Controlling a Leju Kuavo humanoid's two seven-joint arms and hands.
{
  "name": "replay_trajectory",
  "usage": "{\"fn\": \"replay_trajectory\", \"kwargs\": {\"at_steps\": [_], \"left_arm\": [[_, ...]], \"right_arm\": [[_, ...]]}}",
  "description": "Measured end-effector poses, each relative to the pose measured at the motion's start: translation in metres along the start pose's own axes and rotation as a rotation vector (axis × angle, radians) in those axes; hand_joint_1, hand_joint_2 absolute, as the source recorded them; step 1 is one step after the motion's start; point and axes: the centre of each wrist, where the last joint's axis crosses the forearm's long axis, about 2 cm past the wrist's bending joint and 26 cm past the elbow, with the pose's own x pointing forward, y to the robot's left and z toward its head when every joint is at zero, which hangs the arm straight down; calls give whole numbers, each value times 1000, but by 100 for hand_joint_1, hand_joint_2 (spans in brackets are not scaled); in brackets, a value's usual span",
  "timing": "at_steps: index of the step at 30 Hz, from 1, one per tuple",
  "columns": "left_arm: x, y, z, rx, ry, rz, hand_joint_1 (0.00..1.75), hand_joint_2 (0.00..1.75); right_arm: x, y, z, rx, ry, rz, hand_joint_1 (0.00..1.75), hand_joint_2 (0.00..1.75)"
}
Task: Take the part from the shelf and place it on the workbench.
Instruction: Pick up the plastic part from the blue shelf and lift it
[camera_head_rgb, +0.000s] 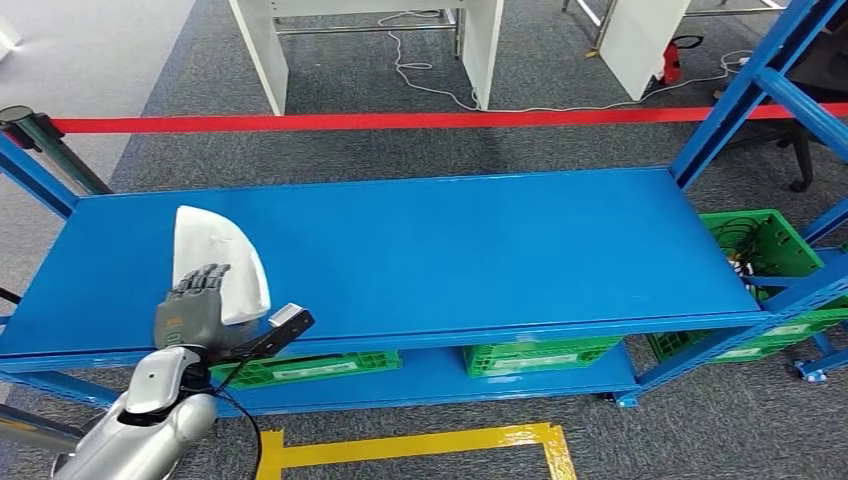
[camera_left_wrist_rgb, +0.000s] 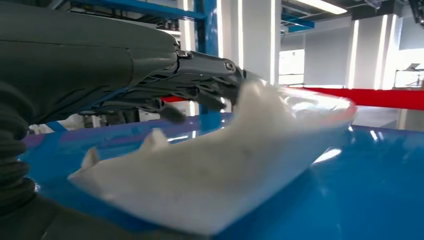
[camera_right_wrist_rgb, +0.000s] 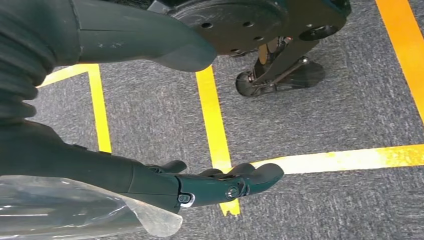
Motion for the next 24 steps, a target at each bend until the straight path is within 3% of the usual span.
{"fn": "replay_trajectory", "kwargs": {"at_steps": [6,15,24], "left_arm": [[-12,0,-2,-4,27,-7,175,175],[-12,3,-6,1,15,-6,175,175],[-11,1,-3,7,-80,68,175,175]], "right_arm": [[-2,-1,1,-2,19,1,0,175],[-4,-1,2,-7,31,1,0,175],[-6,-2,4,-12,39,3,0,175]]}}
